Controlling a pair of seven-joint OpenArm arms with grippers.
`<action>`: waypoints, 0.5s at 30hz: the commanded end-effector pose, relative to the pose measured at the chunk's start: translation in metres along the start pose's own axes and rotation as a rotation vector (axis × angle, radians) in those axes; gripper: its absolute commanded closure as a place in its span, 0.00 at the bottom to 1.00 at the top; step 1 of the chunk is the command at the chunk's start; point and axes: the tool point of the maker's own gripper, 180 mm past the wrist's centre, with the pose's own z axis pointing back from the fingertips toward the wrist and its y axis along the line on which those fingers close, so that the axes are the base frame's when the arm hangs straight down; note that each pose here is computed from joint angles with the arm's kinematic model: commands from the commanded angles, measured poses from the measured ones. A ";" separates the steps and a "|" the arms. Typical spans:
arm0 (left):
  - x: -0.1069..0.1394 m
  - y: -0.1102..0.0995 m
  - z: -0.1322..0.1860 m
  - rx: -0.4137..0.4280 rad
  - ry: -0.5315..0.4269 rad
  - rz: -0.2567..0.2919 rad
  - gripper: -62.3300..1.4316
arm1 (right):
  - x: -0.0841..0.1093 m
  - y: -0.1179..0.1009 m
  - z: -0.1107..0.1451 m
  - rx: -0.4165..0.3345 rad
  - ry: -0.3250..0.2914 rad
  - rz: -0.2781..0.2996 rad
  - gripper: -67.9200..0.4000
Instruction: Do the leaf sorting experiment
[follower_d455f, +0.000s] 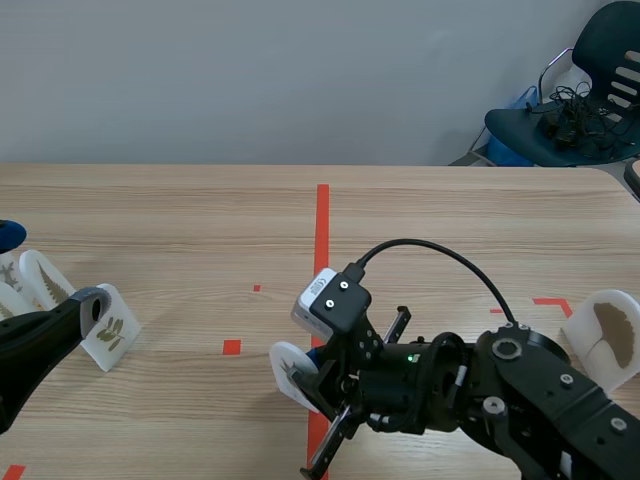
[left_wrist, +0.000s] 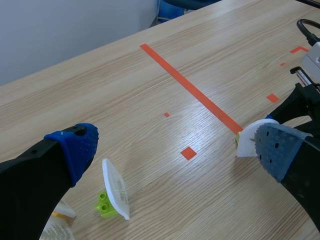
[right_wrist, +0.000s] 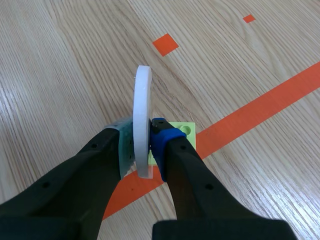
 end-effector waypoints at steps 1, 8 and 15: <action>0.013 -0.002 -0.001 -0.007 -0.042 -0.007 0.00 | 0.019 -0.013 0.004 -0.030 -0.050 0.019 0.93; 0.013 -0.002 -0.001 -0.007 -0.042 -0.007 0.00 | 0.052 -0.037 0.032 -0.129 -0.115 0.014 0.93; 0.013 -0.002 -0.001 -0.007 -0.042 -0.007 0.00 | 0.061 -0.047 0.075 -0.231 -0.158 -0.074 0.93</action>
